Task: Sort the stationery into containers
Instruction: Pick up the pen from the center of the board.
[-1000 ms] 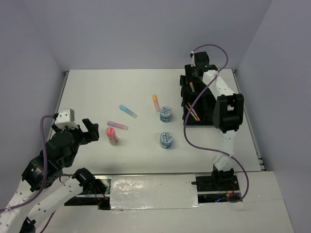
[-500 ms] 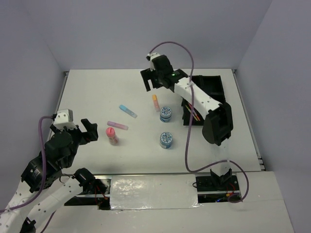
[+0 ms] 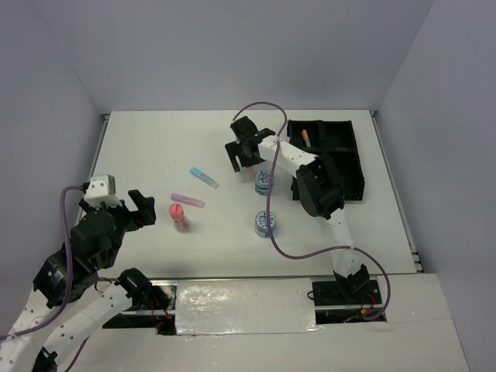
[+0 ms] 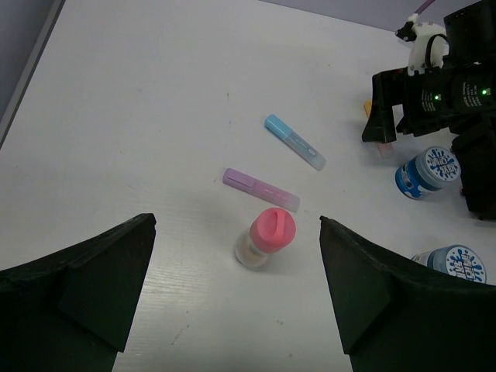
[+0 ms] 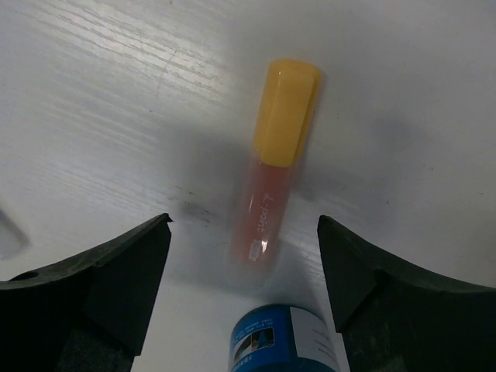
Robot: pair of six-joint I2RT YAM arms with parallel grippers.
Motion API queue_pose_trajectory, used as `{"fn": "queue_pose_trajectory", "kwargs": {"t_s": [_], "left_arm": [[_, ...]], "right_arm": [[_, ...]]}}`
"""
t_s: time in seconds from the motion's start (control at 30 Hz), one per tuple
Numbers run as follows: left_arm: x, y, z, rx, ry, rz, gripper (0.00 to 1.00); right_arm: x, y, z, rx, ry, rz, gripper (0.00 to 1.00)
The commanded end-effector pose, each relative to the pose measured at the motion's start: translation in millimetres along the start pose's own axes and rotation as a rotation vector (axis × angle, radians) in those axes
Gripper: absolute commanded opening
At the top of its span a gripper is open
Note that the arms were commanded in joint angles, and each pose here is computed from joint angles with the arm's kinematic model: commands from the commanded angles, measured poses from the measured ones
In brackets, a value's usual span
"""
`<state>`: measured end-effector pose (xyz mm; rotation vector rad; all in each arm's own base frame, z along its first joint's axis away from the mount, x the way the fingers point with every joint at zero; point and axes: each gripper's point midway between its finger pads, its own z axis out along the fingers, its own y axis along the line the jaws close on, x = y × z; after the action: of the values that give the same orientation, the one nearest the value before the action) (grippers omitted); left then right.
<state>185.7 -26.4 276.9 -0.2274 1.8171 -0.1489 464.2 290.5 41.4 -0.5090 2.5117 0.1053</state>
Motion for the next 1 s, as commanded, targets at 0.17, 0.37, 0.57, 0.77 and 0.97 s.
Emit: {"fn": "queue_pose_trajectory", "kwargs": {"t_s": [0.17,0.37,0.57,0.77,0.97], "left_arm": [[-14,0,-4,0.007,-0.049,-0.042,0.99],[-13,0,-5,0.014,-0.053,-0.044,0.99],[-12,-2,-1,0.002,-0.038,-0.035,0.99],[-8,-4,4,-0.005,-0.014,-0.015,0.99],[-6,-7,6,-0.004,-0.002,-0.003,0.99]], "right_arm": [[10,1,17,-0.029,0.057,0.032,0.61],[12,5,17,-0.058,0.060,0.026,0.29],[-35,9,-9,-0.128,-0.074,0.032,0.00],[-105,-29,-96,-0.126,-0.304,0.059,0.00],[-96,-144,-115,0.061,-0.254,0.101,0.00]]}}
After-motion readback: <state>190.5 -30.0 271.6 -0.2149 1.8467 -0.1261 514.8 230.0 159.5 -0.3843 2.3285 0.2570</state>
